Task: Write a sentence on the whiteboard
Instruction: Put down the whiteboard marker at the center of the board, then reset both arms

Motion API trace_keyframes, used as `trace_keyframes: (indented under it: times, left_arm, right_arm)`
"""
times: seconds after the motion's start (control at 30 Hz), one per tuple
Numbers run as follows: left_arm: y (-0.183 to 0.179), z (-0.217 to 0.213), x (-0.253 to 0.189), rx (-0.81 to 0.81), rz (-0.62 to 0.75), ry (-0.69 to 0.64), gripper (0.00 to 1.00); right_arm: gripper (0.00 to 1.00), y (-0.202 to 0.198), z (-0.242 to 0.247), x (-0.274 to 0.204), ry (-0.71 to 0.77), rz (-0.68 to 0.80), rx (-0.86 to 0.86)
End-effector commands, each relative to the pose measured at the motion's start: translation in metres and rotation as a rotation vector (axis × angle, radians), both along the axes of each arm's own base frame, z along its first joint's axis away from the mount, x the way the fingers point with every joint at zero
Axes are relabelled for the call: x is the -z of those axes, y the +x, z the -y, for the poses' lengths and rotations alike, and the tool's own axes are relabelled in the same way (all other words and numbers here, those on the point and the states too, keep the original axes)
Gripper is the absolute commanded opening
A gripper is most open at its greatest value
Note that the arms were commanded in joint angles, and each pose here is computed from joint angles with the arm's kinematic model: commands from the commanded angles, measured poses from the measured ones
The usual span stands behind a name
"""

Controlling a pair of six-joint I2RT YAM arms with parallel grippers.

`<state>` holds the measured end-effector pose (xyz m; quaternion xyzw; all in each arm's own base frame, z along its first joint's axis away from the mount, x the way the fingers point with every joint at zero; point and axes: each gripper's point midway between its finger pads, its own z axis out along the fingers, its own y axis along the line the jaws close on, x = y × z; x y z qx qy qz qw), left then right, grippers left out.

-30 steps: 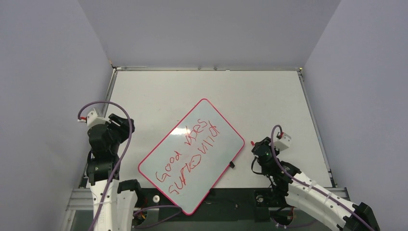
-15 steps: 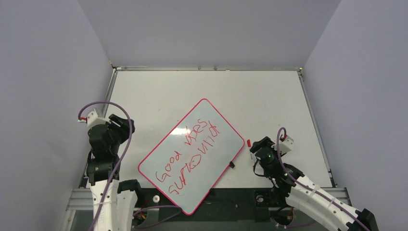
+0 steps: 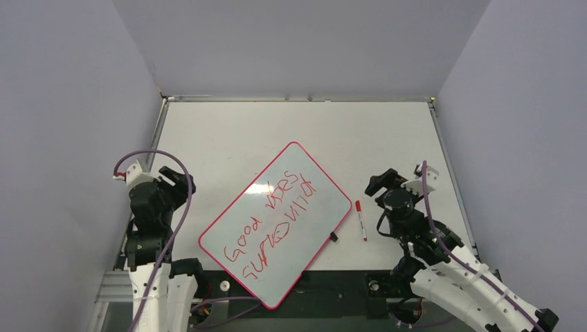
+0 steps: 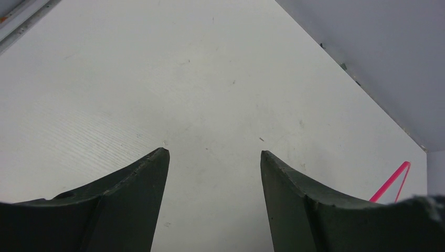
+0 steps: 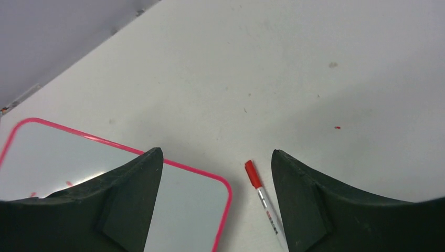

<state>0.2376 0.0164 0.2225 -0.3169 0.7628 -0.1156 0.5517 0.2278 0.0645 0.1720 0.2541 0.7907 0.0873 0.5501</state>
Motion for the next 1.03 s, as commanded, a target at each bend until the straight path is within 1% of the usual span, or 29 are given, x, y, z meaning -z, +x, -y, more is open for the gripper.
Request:
trace_keyframes:
  times: [0.0,0.03,0.07,0.1,0.13,0.27,0.33,0.53,0.87,1.0]
  left_arm:
    - [-0.004,-0.005,-0.005,-0.026,0.008,0.035,0.63]
    - [-0.004,-0.005,-0.004,-0.029,0.006,0.034,0.63]
    - [-0.005,-0.005,-0.004,-0.029,0.005,0.035,0.64]
    - [-0.005,-0.005,-0.004,-0.029,0.004,0.035,0.64]
    - [-0.005,-0.005,-0.004,-0.028,0.002,0.035,0.64]
    - [-0.006,-0.005,-0.006,-0.032,0.008,0.041,0.64]
    - [-0.007,-0.005,-0.008,-0.032,0.017,0.044,0.64]
    - [-0.008,-0.004,-0.01,-0.027,0.034,0.044,0.64]
    - [-0.008,-0.004,-0.01,-0.026,0.034,0.046,0.64]
    - [-0.008,-0.004,-0.01,-0.029,0.034,0.046,0.64]
  right_arm:
    - [0.72,0.013,0.001,-0.083,-0.092,0.094,-0.031]
    - [0.73,0.016,-0.002,-0.089,-0.101,0.088,-0.039]
    - [0.74,0.017,-0.003,-0.109,-0.093,0.113,-0.047]
    - [0.77,0.02,-0.008,-0.114,-0.098,0.11,-0.063]
    - [0.79,0.02,-0.009,-0.129,-0.093,0.133,-0.071]
    - [0.86,0.024,-0.012,-0.151,-0.096,0.159,-0.083]
    - [0.88,0.027,-0.015,-0.153,-0.097,0.168,-0.087]
    - [0.89,0.031,-0.03,-0.146,-0.084,0.151,-0.146]
    - [0.89,0.031,-0.039,-0.142,-0.086,0.162,-0.201]
    - [0.91,0.03,-0.037,-0.146,-0.077,0.173,-0.198]
